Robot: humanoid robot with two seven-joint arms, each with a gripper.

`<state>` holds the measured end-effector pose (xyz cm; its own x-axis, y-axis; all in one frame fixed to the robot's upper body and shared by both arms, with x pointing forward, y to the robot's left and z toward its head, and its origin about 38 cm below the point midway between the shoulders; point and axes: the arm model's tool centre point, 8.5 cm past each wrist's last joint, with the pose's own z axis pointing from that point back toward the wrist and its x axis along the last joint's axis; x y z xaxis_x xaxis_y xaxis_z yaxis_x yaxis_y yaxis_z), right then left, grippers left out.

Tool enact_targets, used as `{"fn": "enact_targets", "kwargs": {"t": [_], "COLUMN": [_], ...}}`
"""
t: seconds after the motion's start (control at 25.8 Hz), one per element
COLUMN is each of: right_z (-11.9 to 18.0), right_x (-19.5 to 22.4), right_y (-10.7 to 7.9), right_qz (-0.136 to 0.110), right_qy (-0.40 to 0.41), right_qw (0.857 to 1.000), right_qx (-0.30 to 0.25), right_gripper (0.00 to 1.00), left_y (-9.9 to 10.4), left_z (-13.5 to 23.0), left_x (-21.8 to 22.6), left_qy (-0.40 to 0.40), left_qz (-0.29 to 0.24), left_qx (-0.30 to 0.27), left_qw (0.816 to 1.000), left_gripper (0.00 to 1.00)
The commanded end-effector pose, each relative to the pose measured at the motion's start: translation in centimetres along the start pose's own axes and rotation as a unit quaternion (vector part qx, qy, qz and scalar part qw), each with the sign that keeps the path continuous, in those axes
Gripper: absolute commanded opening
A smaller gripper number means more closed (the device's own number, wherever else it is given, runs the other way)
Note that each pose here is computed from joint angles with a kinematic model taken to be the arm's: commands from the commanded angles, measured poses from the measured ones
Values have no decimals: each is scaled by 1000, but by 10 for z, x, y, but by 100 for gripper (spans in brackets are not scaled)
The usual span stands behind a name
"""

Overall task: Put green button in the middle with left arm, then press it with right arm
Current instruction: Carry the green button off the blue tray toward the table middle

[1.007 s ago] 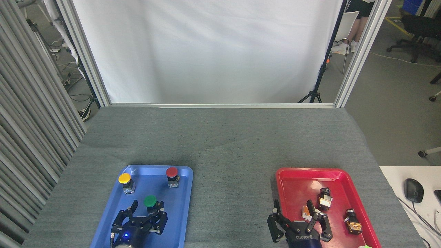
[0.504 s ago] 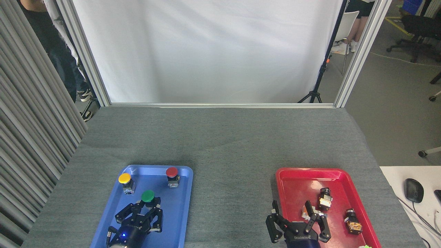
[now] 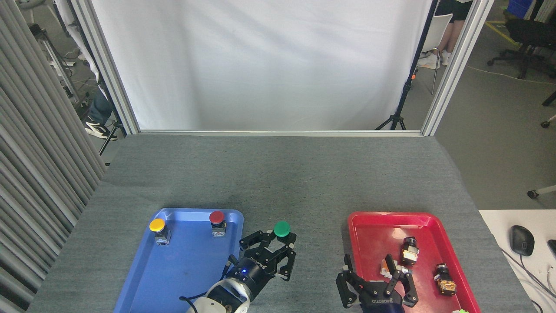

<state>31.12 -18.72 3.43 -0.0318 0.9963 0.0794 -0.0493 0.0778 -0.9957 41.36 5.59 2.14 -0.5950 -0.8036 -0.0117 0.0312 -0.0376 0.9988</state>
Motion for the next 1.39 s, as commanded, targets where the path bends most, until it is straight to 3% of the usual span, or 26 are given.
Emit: {"fn": "enact_targets", "kwargs": {"t": [0.0, 0.58, 0.7, 0.74, 0.81, 0.97, 1.05, 1.08, 1.24, 1.36], "right_z": [1, 0, 0, 0, 0, 0, 0, 1, 1, 1], "right_x": [-1, 3, 3, 2, 3, 3, 3, 3, 3, 3], "right_y": [0, 0, 0, 0, 0, 0, 0, 1, 1, 1], "right_qz": [1, -4, -4, -4, -4, -4, -4, -4, -3, -4], "right_qy": [1, 3, 3, 4, 3, 3, 3, 3, 3, 3], "right_qw": [1000, 1000, 1000, 1000, 1000, 1000, 1000, 1000, 1000, 1000], "right_qx": [-2, -2, -3, -3, -3, -2, -2, -2, -1, -1], "right_gripper": [99, 99, 99, 99, 99, 98, 98, 98, 95, 91], "left_y": [-24, -39, -47, -48, -48, -51, -50, -49, -24, -4], "left_z": [-17, -11, -8, -8, -7, -6, -6, -6, -10, 11], "left_x": [22, 31, 29, 30, 28, 27, 28, 29, 37, 32], "left_qy": [-1, -9, -6, -6, -4, 1, 0, -4, -12, 8], "left_qz": [-1, -3, 1, 2, 2, 1, 2, -2, -6, -6], "left_qx": [-32, -47, -60, -61, -62, -66, -64, -62, -21, 21], "left_qw": [999, 999, 998, 998, 998, 998, 998, 998, 1000, 1000], "left_gripper": [0, 0, 8, 13, 35, 57, 90, 100, 100, 99]}}
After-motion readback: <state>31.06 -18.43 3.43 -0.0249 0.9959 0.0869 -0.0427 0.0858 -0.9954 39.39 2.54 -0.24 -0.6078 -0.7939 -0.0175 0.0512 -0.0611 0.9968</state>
